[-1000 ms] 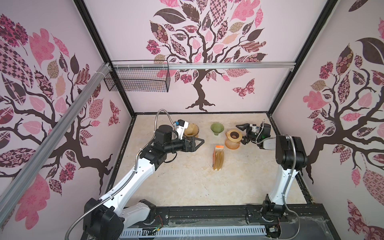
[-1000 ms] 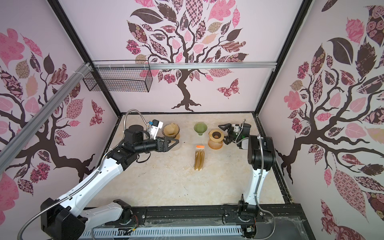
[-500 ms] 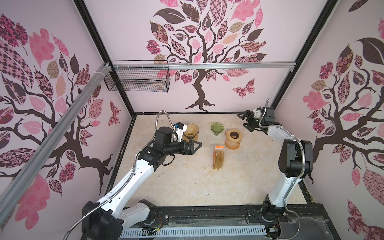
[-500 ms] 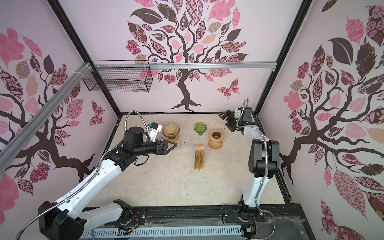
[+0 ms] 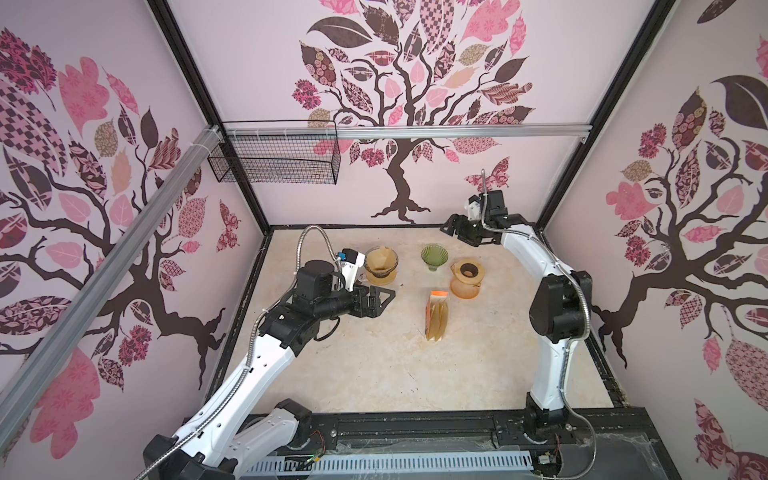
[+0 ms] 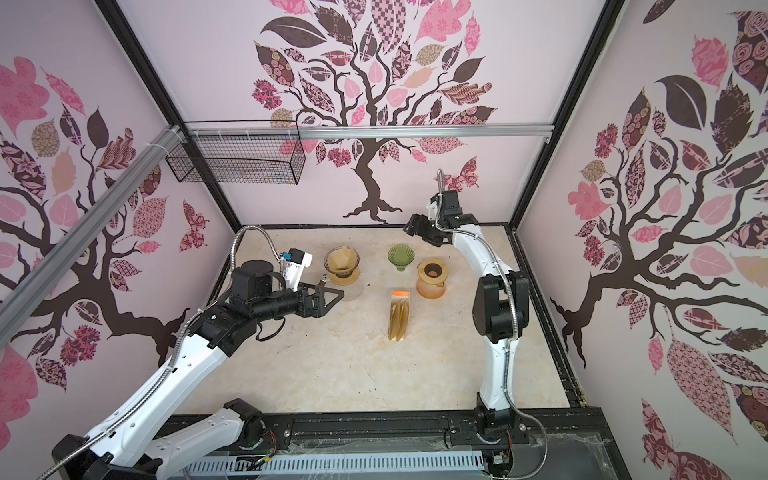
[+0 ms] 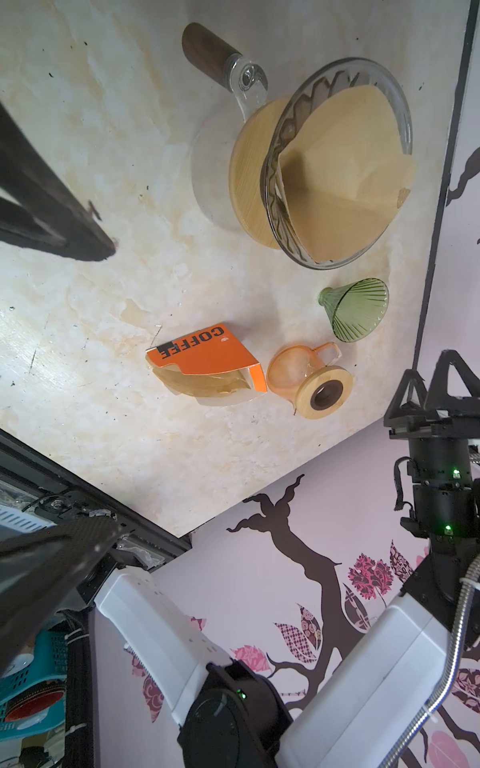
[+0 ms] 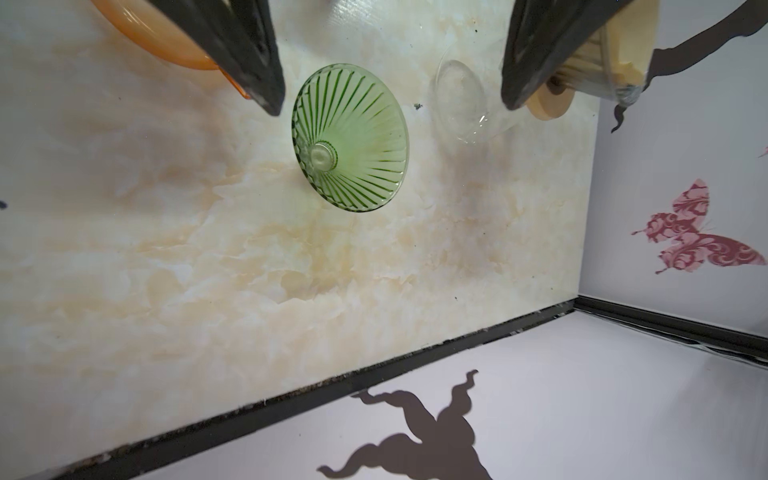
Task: Place the coffee filter in the dripper
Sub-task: 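Lower the right gripper onto the green dripper's rim and grasp it, then lift the green dripper with the right gripper toward the orange pitcher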
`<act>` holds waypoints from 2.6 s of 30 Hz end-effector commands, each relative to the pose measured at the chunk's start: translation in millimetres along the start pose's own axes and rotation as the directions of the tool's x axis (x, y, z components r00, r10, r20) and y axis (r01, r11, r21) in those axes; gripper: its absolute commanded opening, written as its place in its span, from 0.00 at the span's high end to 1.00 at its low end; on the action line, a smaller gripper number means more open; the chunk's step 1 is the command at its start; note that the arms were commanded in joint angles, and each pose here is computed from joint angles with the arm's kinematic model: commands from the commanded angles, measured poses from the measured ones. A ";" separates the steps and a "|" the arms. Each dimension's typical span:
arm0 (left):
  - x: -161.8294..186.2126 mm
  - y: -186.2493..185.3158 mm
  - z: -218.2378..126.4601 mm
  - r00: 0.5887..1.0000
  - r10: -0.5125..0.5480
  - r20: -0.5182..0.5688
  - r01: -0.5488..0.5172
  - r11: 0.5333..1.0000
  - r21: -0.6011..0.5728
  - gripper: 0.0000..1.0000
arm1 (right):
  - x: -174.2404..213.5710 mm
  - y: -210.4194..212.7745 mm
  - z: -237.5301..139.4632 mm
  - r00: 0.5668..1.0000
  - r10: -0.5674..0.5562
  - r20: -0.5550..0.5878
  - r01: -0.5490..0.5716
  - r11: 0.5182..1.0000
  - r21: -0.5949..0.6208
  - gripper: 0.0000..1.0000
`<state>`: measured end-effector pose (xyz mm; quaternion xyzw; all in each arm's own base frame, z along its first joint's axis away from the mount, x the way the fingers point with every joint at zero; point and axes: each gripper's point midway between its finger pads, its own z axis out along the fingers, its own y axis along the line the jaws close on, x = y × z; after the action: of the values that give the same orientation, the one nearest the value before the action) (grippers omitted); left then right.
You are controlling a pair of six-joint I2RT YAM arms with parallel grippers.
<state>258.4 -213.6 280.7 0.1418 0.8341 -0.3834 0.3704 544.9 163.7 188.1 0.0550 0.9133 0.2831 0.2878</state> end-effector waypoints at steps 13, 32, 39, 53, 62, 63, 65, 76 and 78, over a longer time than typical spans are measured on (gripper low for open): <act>1.2 1.5 2.1 1.000 0.005 0.008 -0.005 1.000 0.004 0.02 | 27.0 -37.6 55.2 0.988 -0.046 -0.145 0.073 0.980 0.187 0.44; -6.0 -1.4 -2.0 0.997 0.062 0.035 -0.062 0.998 -0.002 0.02 | 45.1 -43.6 75.2 0.978 -0.032 -0.205 0.070 0.982 0.177 0.74; -7.9 -2.7 -4.8 0.996 0.068 0.053 -0.068 0.998 -0.001 0.02 | 48.1 -47.1 77.3 0.977 -0.024 -0.213 0.065 0.981 0.185 0.80; -14.9 -4.4 -11.2 0.994 0.078 0.078 -0.077 0.997 -0.017 0.02 | 49.7 -45.0 78.5 0.976 -0.011 -0.218 0.050 0.984 0.172 0.91; -17.8 -1.6 -15.1 0.992 0.081 0.092 -0.077 0.996 -0.046 0.02 | 37.5 -23.1 66.1 0.983 -0.001 -0.183 0.021 0.994 0.108 0.97; -18.8 -0.8 -15.3 0.992 0.082 0.094 -0.077 0.996 -0.051 0.02 | 32.5 -15.7 61.7 0.986 -0.001 -0.168 0.016 0.996 0.087 0.97; -20.1 -0.7 -16.3 0.992 0.081 0.098 -0.076 0.995 -0.058 0.02 | 21.7 -1.9 51.1 0.991 -0.005 -0.131 0.012 0.999 0.050 0.98; -35.3 1.8 -19.5 0.988 0.084 0.127 -0.071 0.992 -0.104 0.02 | -26.2 55.0 -29.2 0.998 0.001 0.067 0.002 0.999 -0.054 1.00; -42.6 0.7 -16.2 0.988 0.083 0.133 -0.069 0.992 -0.104 0.02 | -29.7 62.4 -51.8 0.994 0.004 0.106 0.002 0.998 -0.060 1.00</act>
<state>270.3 -197.9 288.4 0.1273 0.8352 -0.3368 0.4157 549.7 185.0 164.9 0.0720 0.9284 0.2709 0.2440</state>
